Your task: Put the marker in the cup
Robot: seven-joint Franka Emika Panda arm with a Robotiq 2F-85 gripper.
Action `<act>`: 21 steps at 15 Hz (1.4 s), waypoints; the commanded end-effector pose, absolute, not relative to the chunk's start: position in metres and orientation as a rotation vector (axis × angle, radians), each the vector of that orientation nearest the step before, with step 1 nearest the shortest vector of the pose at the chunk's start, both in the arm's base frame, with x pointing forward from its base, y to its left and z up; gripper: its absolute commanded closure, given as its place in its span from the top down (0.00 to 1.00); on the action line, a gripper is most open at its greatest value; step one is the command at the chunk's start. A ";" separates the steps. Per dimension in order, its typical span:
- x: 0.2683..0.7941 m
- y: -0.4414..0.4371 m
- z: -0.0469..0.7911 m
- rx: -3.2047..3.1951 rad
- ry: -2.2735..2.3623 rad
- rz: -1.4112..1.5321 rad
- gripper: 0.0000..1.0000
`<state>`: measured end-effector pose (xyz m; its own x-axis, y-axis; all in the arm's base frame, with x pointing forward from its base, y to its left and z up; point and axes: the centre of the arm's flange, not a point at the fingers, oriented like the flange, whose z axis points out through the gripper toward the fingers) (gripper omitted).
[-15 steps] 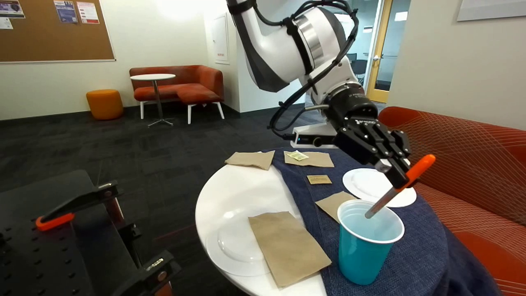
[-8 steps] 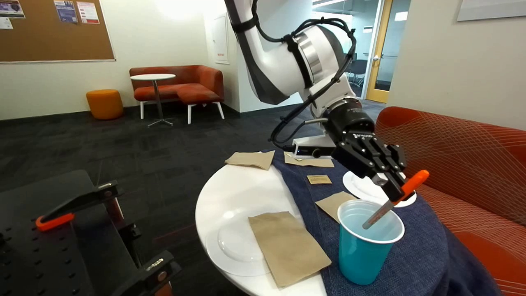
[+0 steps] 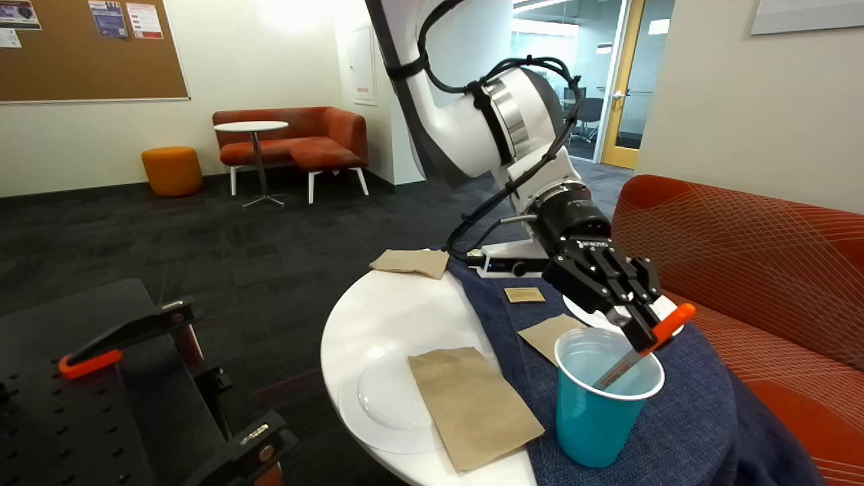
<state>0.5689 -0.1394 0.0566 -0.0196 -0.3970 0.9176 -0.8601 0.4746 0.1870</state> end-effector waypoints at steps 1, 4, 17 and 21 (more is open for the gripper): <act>0.573 -0.138 0.047 1.047 -1.642 0.537 0.04; 0.572 -0.137 0.044 1.037 -1.648 0.541 0.48; 0.564 -0.129 0.131 0.973 -1.808 0.647 1.00; 0.556 -0.118 0.181 0.970 -1.840 0.650 1.00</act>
<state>0.5805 -0.1316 0.1331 -0.2210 -0.3463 0.9117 -0.8498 0.5271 -0.0058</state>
